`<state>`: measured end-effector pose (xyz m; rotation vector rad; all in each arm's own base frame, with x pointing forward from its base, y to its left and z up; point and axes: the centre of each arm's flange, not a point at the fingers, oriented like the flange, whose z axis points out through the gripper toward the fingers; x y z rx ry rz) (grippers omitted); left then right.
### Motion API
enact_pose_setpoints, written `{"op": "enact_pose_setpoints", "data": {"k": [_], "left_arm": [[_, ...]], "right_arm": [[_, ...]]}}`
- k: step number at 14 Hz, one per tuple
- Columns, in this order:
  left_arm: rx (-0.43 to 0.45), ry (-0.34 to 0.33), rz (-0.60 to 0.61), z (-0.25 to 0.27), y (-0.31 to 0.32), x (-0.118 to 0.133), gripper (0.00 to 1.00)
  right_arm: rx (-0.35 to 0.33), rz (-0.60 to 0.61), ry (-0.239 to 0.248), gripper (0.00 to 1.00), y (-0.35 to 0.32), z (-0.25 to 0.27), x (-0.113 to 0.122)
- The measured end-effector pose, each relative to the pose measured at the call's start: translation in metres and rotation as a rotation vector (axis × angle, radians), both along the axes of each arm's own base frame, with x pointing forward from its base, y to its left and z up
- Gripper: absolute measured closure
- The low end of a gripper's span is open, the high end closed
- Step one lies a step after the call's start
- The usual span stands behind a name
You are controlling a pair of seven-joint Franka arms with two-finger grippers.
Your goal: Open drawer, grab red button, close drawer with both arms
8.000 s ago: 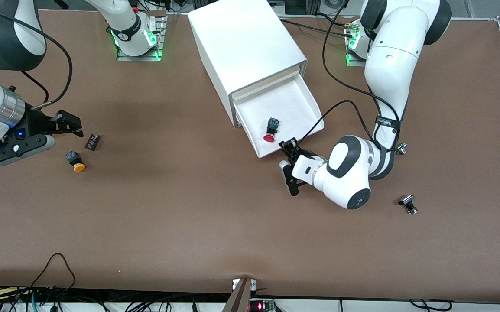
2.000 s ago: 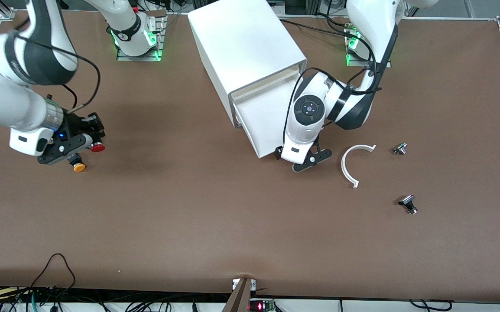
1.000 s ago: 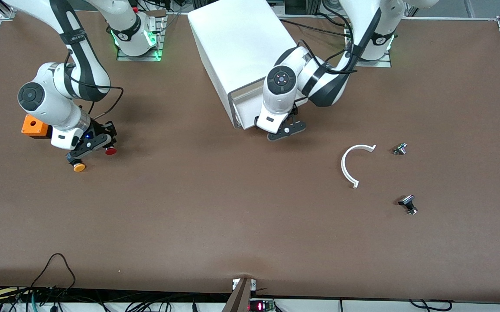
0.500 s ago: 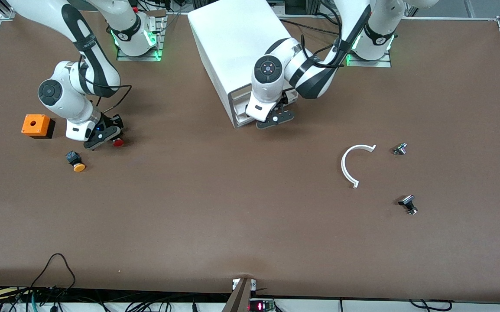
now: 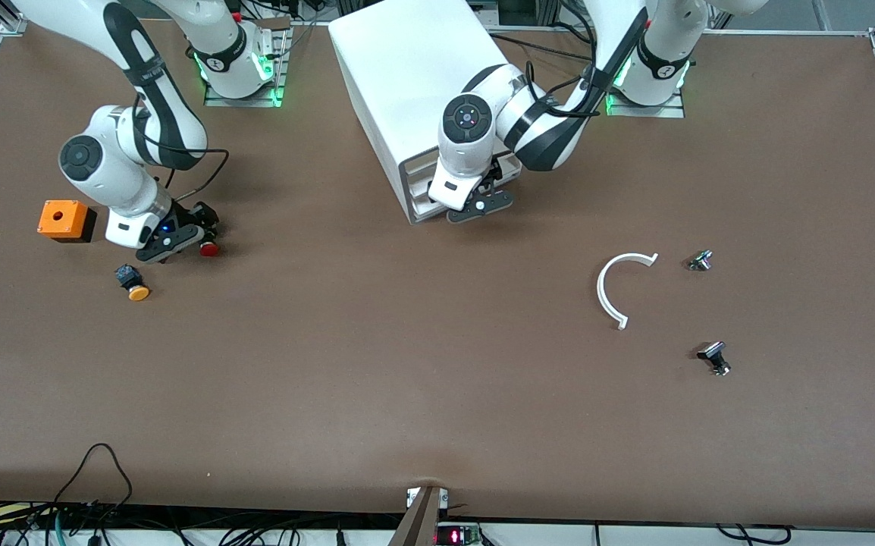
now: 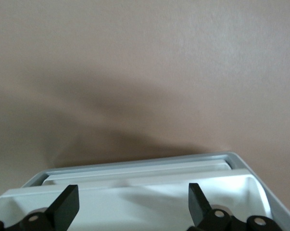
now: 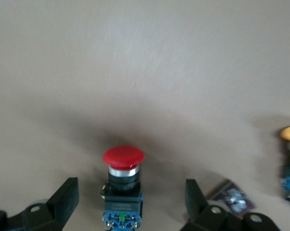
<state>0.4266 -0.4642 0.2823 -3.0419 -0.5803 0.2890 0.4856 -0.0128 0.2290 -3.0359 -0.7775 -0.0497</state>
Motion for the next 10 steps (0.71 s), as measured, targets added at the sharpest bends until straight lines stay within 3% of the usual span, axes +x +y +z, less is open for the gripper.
{"op": "enact_pose_setpoints", "data": {"k": [2, 5, 10], "left_arm": [[-0.002, -0.013, 0.033, 0.005, 0.015, 0.017, 0.0], [-0.016, -0.052, 0.121, 0.019, 0.056, 0.067, 0.0], [-0.024, -0.166, 0.229, 0.078, 0.144, 0.133, 0.0]], "right_arm": [[0.016, -0.012, -0.002, 0.01, 0.003, 0.04, 0.015], [0.042, -0.027, 0.05, 0.01, 0.008, 0.12, 0.044], [0.058, -0.025, 0.077, 0.0, 0.012, 0.252, 0.08]]}}
